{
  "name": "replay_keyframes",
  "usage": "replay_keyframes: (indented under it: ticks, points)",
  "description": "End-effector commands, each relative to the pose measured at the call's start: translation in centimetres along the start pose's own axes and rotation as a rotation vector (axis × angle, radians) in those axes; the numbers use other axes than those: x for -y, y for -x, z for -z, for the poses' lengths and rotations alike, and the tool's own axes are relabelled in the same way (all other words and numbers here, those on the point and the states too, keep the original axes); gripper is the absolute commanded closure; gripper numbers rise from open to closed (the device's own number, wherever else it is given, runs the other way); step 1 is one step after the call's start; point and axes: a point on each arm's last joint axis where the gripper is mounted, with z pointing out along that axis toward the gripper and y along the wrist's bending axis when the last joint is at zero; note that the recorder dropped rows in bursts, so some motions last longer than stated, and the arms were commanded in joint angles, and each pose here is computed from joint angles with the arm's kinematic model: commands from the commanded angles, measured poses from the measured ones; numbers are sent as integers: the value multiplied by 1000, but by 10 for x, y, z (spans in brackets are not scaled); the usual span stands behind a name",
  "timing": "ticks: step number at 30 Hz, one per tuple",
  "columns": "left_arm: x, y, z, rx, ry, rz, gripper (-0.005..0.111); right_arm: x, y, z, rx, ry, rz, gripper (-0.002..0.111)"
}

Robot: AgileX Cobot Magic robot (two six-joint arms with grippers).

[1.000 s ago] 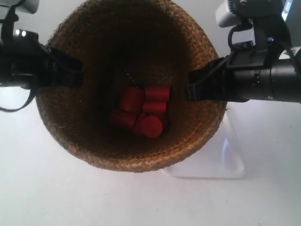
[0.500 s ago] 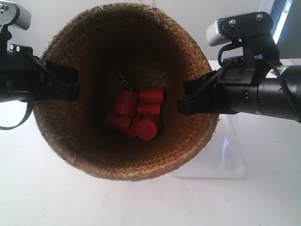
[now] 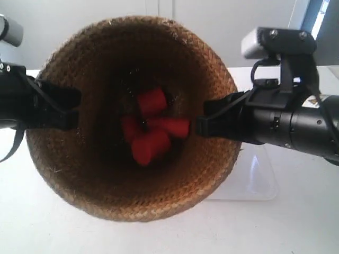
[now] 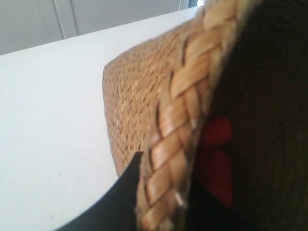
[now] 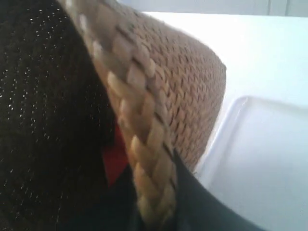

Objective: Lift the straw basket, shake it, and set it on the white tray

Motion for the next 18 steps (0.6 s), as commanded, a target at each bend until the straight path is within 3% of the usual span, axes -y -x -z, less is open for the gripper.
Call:
replay_keyframes:
  ticks: [1, 10, 13, 16, 18]
  points:
    - [-2, 16, 20, 116, 18, -56, 107, 1, 14, 14, 100, -17, 18, 108]
    - [-2, 12, 14, 69, 9, -39, 107, 1, 15, 13, 98, -19, 64, 108]
    - [10, 29, 44, 70, -60, -62, 107, -20, 31, 43, 102, 126, 10, 108]
    - [24, 50, 96, 245, -141, -67, 107, -40, 53, 98, 308, 234, 40, 108]
    - [23, 53, 104, 353, -127, -88, 107, -36, 58, 110, 459, 170, 109, 108]
